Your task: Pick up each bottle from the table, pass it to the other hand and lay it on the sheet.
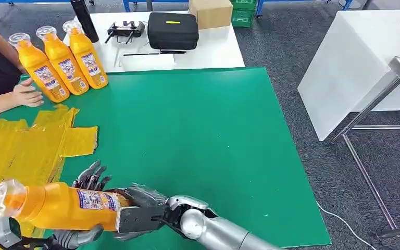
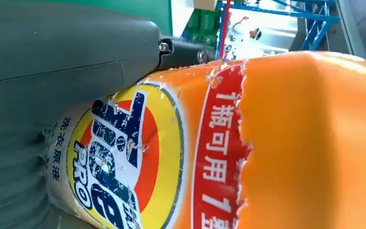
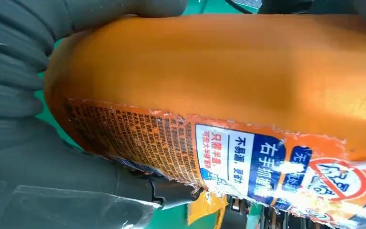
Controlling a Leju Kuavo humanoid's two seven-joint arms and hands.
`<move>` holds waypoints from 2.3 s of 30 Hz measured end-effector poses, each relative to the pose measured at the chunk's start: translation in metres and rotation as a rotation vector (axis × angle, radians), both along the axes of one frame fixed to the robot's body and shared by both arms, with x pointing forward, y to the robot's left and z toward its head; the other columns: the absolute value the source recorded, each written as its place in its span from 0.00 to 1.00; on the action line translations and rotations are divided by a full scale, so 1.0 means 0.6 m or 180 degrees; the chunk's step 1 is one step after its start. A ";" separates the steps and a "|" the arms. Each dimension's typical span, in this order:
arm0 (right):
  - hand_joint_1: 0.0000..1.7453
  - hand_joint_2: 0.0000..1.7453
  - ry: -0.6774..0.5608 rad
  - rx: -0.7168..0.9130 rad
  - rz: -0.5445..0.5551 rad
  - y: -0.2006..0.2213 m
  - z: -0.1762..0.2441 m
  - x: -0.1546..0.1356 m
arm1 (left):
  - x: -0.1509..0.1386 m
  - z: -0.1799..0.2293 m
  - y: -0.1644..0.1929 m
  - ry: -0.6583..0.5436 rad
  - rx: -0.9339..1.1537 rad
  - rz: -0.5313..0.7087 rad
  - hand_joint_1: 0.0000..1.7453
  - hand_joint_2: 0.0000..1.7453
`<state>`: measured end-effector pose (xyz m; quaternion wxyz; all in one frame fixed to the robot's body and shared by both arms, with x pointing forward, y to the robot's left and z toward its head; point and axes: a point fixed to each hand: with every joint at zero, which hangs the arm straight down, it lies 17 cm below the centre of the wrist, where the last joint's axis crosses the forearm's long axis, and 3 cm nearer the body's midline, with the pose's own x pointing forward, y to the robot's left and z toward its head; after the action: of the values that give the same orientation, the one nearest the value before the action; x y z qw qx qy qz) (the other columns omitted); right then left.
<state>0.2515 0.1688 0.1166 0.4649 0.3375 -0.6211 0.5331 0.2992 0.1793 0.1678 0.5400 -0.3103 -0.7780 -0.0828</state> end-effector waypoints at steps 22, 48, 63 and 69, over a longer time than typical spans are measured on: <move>0.00 1.00 0.0149 0.0103 -0.0308 -0.009 -0.021 0.004 | -0.007 -0.006 -0.004 -0.0004 -0.0015 -0.0067 1.00 1.00; 0.00 1.00 0.0449 0.1330 -0.1051 -0.223 0.109 0.084 | 0.062 0.016 0.423 -0.1576 0.5079 0.4241 1.00 1.00; 0.00 1.00 0.0438 0.1344 -0.0976 -0.228 0.123 0.094 | 0.101 -0.174 0.541 -0.0675 0.6249 0.3389 0.00 1.00; 0.00 1.00 0.0439 0.1341 -0.0976 -0.229 0.122 0.094 | 0.111 -0.182 0.545 -0.0629 0.6216 0.3328 0.00 1.00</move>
<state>0.3080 0.0316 0.1901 0.5009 0.3642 -0.7292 0.2912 0.3660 0.5065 0.0587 0.4565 0.6222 -0.4532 -0.4463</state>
